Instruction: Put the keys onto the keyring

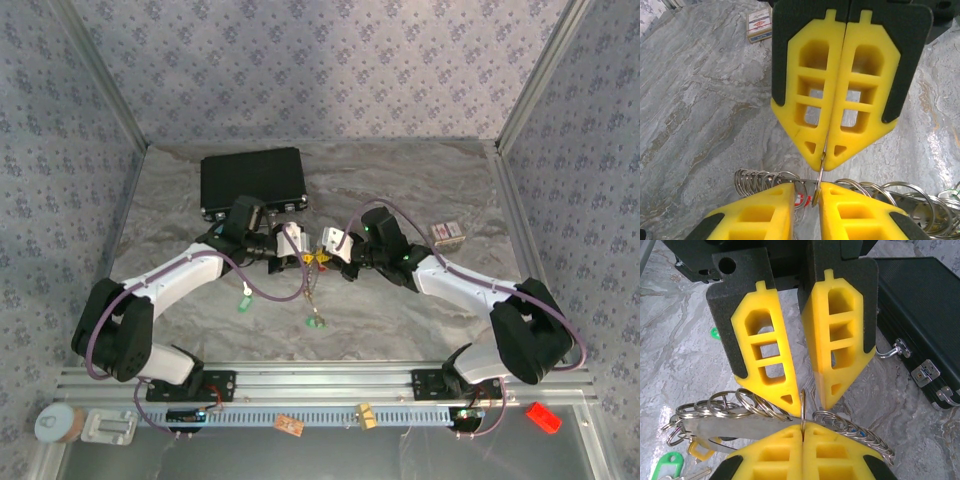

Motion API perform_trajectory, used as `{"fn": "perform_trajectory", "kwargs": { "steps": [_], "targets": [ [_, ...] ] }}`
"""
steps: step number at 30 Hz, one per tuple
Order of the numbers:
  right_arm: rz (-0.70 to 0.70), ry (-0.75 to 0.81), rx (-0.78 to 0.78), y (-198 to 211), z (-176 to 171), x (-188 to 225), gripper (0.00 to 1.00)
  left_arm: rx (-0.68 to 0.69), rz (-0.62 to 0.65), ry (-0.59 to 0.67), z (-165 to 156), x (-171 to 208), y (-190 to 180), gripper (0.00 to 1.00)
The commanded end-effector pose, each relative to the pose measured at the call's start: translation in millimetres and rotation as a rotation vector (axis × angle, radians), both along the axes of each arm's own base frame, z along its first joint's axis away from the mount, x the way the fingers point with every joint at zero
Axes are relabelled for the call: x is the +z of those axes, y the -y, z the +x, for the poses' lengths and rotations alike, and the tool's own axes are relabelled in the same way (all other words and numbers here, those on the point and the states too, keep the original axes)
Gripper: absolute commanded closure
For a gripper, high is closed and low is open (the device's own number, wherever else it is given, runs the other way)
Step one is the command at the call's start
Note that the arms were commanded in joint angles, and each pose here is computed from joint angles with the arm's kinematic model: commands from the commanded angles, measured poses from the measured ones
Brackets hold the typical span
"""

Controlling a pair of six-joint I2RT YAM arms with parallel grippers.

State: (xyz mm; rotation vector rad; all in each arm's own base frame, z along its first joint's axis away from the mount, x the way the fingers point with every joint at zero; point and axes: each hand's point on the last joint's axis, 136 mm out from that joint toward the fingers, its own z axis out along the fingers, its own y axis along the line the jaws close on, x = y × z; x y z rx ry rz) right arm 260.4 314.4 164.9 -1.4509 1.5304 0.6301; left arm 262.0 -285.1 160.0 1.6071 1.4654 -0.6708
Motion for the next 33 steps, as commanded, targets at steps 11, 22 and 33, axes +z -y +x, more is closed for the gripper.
{"fn": "perform_trajectory", "kwargs": {
  "steps": [11, 22, 33],
  "targets": [
    [0.051, 0.008, 0.016, -11.8, 1.0, 14.8, 1.0, -0.04, -0.063, 0.032, -4.6, 14.4, 8.3, 0.97],
    [0.094, -0.058, -0.205, 49.6, 12.1, 17.8, 0.64, -0.016, -0.024, 0.129, -1.7, 11.8, 5.4, 1.0],
    [0.092, -0.243, -0.378, 55.9, 8.4, 0.3, 0.67, 0.03, -0.005, 0.132, -0.3, 10.4, -0.8, 1.0]
  ]
}}
